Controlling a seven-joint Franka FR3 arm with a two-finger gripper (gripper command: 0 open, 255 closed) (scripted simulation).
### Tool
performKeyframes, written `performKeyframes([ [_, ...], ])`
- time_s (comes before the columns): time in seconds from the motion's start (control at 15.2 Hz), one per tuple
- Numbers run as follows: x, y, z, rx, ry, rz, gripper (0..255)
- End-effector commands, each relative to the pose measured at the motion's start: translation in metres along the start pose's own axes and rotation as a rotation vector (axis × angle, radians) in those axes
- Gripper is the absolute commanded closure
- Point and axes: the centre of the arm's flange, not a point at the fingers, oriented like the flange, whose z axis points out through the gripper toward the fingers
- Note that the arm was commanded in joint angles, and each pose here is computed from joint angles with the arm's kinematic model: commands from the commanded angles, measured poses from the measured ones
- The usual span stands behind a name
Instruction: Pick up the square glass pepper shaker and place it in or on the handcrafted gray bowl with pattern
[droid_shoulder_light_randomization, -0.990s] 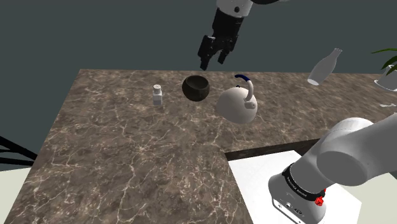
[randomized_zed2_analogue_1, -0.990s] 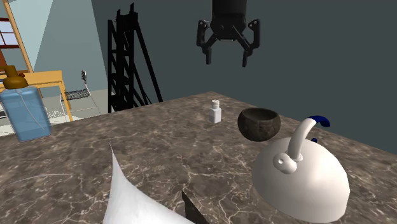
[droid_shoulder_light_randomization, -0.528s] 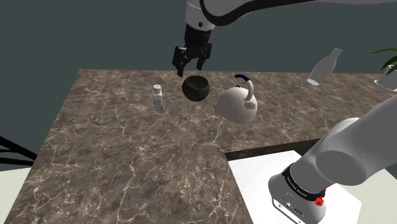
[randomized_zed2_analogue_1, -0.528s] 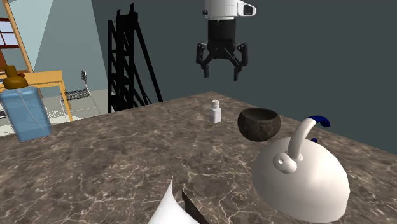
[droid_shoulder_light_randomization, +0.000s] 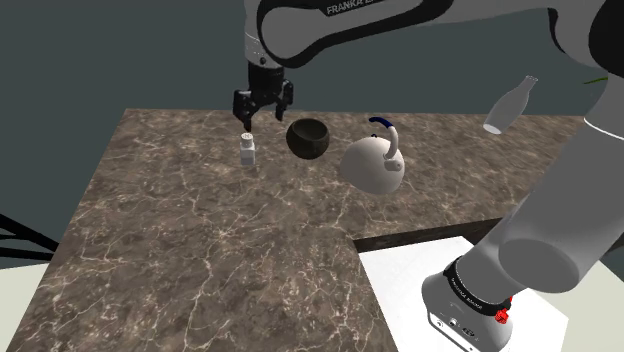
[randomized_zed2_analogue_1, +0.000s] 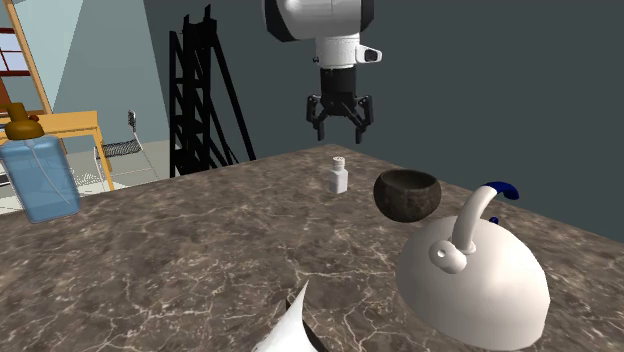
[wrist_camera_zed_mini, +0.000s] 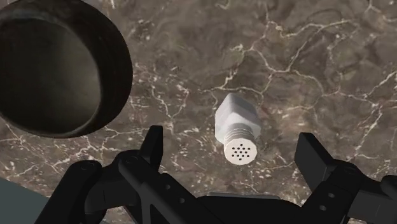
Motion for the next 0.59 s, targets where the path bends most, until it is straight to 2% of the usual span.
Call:
performKeyframes([
  [0.0, 0.021, -0.011, 0.018, -0.009, -0.004, 0.011, 0],
  [0.2, 0.043, -0.024, 0.038, -0.018, -0.01, 0.022, 0],
  [0.53, 0.043, -0.023, 0.064, -0.018, -0.01, 0.022, 0],
])
